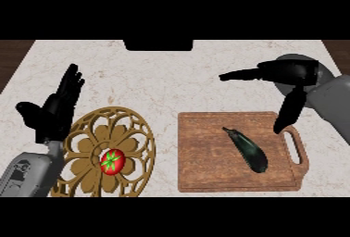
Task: Pick the eggplant from the cutting board and place it in the pan
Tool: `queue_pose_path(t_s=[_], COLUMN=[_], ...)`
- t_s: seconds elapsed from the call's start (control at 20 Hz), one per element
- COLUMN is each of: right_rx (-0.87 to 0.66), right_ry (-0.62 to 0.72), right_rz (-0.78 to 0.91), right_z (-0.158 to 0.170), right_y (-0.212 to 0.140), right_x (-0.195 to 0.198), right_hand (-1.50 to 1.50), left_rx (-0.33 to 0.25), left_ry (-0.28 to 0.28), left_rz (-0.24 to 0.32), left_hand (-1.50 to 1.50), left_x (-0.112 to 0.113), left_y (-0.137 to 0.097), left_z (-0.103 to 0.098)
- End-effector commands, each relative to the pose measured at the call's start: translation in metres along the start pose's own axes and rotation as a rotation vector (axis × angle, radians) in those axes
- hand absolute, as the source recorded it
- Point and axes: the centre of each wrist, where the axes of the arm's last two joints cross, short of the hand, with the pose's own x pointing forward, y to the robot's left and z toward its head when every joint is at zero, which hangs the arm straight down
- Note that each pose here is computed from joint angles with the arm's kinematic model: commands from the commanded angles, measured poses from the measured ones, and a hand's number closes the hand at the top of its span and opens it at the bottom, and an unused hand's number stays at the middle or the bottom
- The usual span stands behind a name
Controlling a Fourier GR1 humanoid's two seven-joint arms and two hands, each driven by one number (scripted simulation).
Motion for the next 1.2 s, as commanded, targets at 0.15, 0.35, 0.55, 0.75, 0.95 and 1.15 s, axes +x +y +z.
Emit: queue_pose_path(t_s=[0.15,0.35,0.55,0.75,0.95,1.15], right_rx=[0.134,0.187,0.230,0.258,0.261,0.310], right_ry=[0.005,0.004,-0.014,-0.015,-0.002,0.056], right_rz=[-0.019,-0.023,-0.007,0.013,0.078,0.210], right_z=[0.007,-0.018,-0.040,-0.019,-0.039,-0.051], right_y=[0.008,0.026,0.045,0.023,0.063,0.058], right_x=[-0.025,-0.034,-0.036,-0.032,-0.041,-0.026], right_hand=[-1.50,-1.50,-1.50,-1.50,-1.50,-1.50], left_rx=[-0.004,-0.009,-0.003,-0.019,0.005,-0.013], left_ry=[0.006,0.000,-0.026,0.006,-0.006,0.000], left_rz=[0.013,0.026,0.009,0.001,-0.002,0.008], left_hand=[0.00,0.00,0.00,0.00,0.00,0.00], left_x=[-0.014,0.002,0.005,0.003,0.005,0.006], left_y=[0.012,0.002,-0.001,0.005,0.003,0.008], left_z=[0.000,-0.005,0.009,0.005,0.004,0.007])
